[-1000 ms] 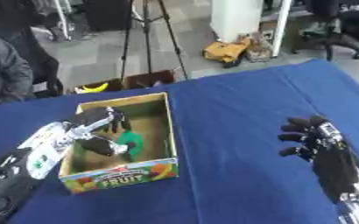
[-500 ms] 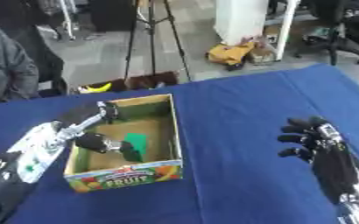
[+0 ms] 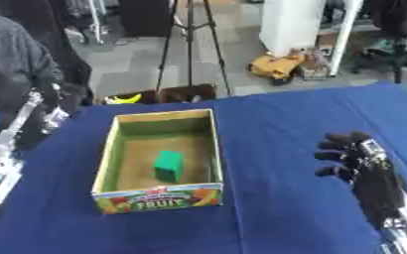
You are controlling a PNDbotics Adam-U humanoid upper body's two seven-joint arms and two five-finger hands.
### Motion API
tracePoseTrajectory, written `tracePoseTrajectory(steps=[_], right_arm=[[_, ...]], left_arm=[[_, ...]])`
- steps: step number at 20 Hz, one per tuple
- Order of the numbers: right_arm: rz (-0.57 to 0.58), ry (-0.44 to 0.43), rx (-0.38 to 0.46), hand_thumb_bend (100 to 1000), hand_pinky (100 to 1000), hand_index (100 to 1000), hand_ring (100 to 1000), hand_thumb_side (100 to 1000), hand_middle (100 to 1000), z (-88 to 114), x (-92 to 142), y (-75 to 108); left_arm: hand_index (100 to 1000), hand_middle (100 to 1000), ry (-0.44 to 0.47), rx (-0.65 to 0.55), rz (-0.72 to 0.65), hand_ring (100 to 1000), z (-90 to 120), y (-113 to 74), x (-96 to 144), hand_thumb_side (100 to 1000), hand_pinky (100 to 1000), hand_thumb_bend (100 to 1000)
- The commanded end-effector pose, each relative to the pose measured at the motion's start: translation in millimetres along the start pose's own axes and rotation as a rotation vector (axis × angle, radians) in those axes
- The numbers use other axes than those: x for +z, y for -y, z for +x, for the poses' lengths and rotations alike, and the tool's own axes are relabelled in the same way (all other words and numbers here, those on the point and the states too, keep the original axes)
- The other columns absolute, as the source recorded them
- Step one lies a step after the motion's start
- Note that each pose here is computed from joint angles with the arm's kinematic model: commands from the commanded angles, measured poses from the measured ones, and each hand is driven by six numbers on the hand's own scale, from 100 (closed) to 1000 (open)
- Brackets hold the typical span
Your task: Pick up objects on the table and place them in the box.
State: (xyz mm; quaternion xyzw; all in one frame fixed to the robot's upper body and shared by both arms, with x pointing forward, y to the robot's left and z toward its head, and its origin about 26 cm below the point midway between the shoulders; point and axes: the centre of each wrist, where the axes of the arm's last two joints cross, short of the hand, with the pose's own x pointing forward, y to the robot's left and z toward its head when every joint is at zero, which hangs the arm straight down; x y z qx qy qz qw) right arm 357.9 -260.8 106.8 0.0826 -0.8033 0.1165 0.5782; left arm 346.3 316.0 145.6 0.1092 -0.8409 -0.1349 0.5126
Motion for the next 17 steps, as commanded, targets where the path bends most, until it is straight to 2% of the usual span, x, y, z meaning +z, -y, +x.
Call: tracePoseTrajectory(steps=[1,6,17], right_arm=[[-0.018,0.022,0.007,100,572,832,732,1000,707,7,-1,6.2],[-0.023,0.025,0.002,100,572,832,735,1000,711,7,-1,5.9],[-0.056,0.017,0.008,100,569,831,740,1000,716,6,0,7.1]], left_arm=[[733,622,0.011,0.087,0.060,553,5,-7.5,6,889,528,563],[730,617,-0.018,0.168,0.097,546,-2,-3.5,18,895,526,557],[720,598,-0.056,0.245,0.101,527,-8,5.1,29,908,521,551]])
